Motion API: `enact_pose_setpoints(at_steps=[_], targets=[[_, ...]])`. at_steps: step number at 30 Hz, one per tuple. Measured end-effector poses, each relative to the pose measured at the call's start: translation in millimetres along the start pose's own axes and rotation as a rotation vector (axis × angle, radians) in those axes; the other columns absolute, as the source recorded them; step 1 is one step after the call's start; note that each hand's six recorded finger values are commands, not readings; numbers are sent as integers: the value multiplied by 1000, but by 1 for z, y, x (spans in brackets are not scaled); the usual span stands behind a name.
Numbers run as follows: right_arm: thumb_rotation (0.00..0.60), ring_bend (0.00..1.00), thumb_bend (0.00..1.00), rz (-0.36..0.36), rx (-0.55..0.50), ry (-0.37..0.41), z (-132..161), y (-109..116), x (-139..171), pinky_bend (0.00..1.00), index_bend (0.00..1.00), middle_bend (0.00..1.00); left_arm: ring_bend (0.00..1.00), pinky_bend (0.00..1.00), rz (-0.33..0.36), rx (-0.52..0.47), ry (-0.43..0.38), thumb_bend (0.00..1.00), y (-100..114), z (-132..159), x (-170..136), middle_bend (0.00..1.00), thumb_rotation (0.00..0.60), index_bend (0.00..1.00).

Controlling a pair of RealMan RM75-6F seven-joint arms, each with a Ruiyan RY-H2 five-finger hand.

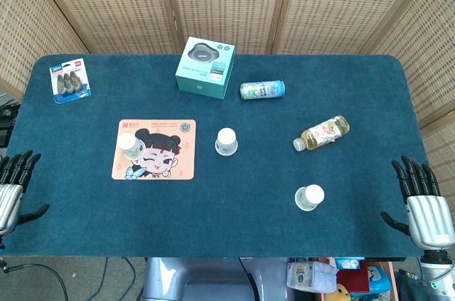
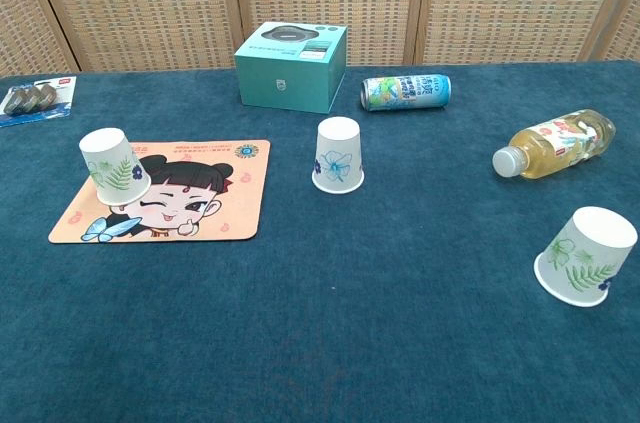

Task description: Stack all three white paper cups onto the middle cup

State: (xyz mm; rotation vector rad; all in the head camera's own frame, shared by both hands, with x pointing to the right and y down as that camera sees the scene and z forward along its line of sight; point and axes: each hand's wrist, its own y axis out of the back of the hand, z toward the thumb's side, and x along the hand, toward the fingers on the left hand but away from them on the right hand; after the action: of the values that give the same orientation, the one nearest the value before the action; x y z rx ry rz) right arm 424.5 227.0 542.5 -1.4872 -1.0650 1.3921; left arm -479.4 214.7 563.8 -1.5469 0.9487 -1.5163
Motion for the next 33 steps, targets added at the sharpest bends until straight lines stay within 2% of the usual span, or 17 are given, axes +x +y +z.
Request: enact_pose_setpoints(at_steps=[9,13,19,24,26,33], targets=[[600,0,0,3,1,-1,0,0,0,0,45,0,0,0,-17,2,-6,187,-3,3,2,0,600,0],[600,0,0,3,1,-8,-1,1,-2,0,45,0,0,0,-5,-20,-39,188,-1,11,14,0,600,0],[600,0,0,26,-2,-29,-10,-4,-6,0,45,0,0,9,-18,-22,-141,188,-1,37,60,0,600,0],[600,0,0,24,-3,-38,-14,-4,-10,0,45,0,14,117,-62,20,-226,190,-10,67,113,0,600,0],[600,0,0,29,1,-42,-17,-5,-11,0,45,0,60,157,-86,53,-243,190,-18,75,133,8,600,0],[600,0,0,33,1,-73,-29,-7,-18,0,44,0,202,226,-178,101,-245,190,-59,99,183,153,600,1]])
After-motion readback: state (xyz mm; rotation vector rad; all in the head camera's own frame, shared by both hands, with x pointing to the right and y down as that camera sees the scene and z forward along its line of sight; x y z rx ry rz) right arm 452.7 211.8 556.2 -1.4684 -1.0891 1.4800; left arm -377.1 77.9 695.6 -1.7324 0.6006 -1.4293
